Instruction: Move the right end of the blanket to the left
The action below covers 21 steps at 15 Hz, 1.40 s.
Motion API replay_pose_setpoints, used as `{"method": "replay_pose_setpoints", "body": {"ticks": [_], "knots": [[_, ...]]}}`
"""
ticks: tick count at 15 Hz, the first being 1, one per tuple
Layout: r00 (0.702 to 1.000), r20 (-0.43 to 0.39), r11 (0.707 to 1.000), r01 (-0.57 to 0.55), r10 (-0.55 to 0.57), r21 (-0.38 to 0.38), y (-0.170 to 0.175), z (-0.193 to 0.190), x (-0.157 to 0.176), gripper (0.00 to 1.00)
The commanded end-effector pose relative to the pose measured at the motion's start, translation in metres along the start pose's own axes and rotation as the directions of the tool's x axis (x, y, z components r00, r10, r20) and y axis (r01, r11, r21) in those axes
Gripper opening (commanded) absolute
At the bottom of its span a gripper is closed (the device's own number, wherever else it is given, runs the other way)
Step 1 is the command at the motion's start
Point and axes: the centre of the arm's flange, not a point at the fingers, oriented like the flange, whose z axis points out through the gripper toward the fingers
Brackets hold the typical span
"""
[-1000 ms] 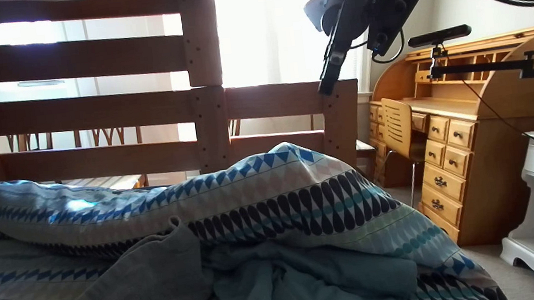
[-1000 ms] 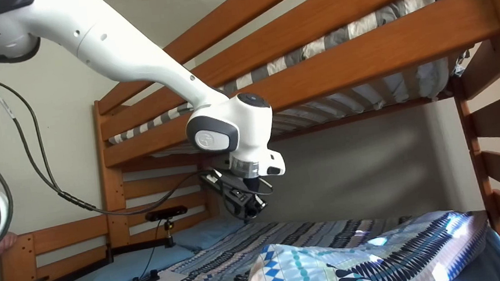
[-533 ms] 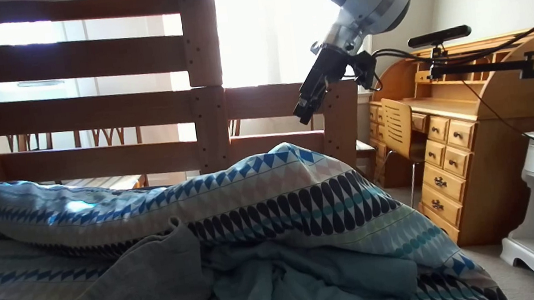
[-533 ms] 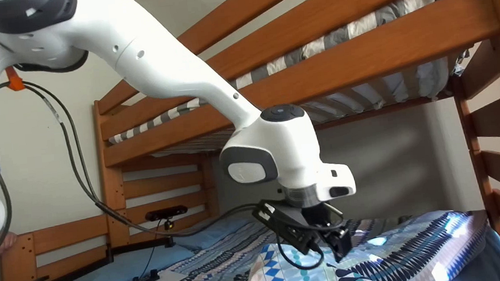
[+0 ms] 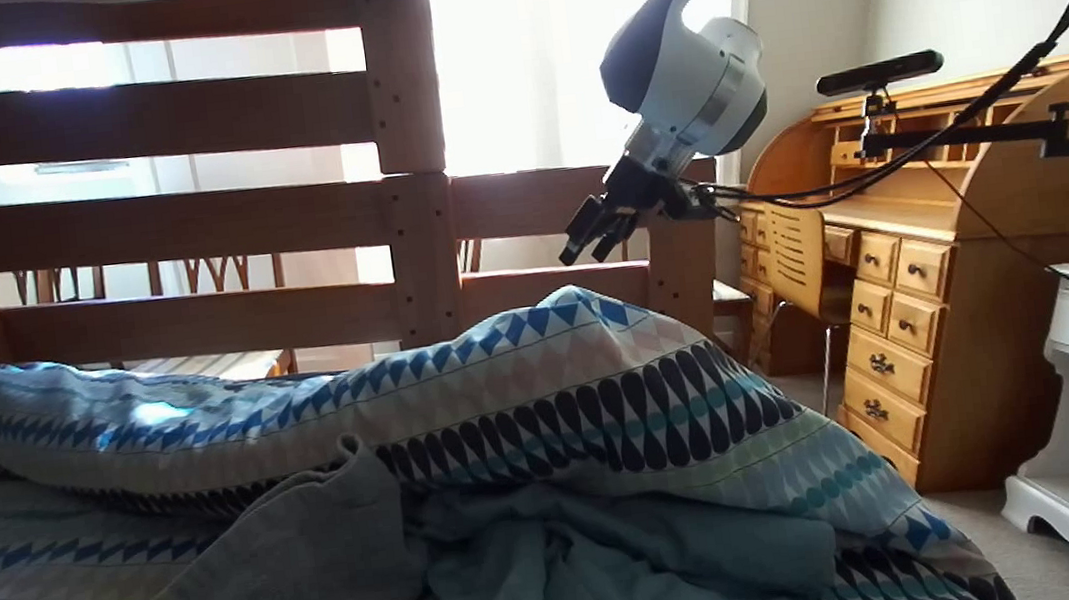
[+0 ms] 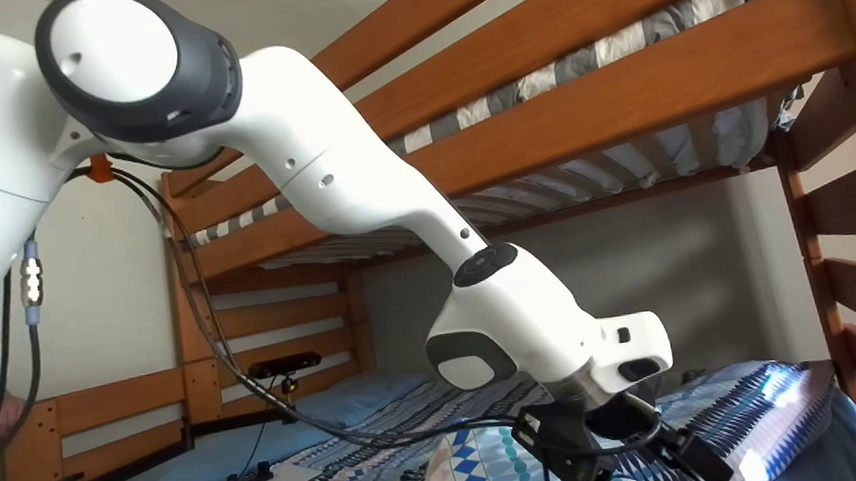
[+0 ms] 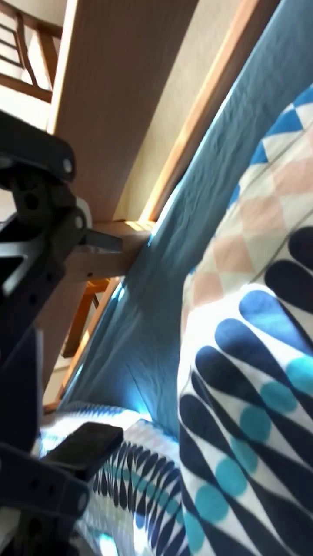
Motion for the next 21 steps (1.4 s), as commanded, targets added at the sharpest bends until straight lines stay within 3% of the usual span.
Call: {"method": "replay_pose_setpoints", "body": {"ticks": [1, 3, 5, 10, 11, 21], "knots": [[0.995, -0.096, 0.983, -0.003, -0.015, -0.182, 0.01, 0.036, -0.002, 1.0], [0.991, -0.112, 0.957, 0.037, -0.072, -0.289, 0.023, 0.044, -0.01, 1.0], [0.993, -0.06, 0.938, 0.08, -0.106, -0.337, 0.034, 0.047, -0.018, 1.0], [1.0, 0.022, 0.933, 0.02, -0.013, -0.36, 0.054, 0.05, -0.031, 1.0], [0.999, 0.004, 0.935, 0.041, -0.043, -0.352, 0.062, 0.041, -0.051, 1.0], [1.0, 0.011, 0.935, 0.03, -0.028, -0.355, 0.062, 0.041, -0.051, 1.0]]}}
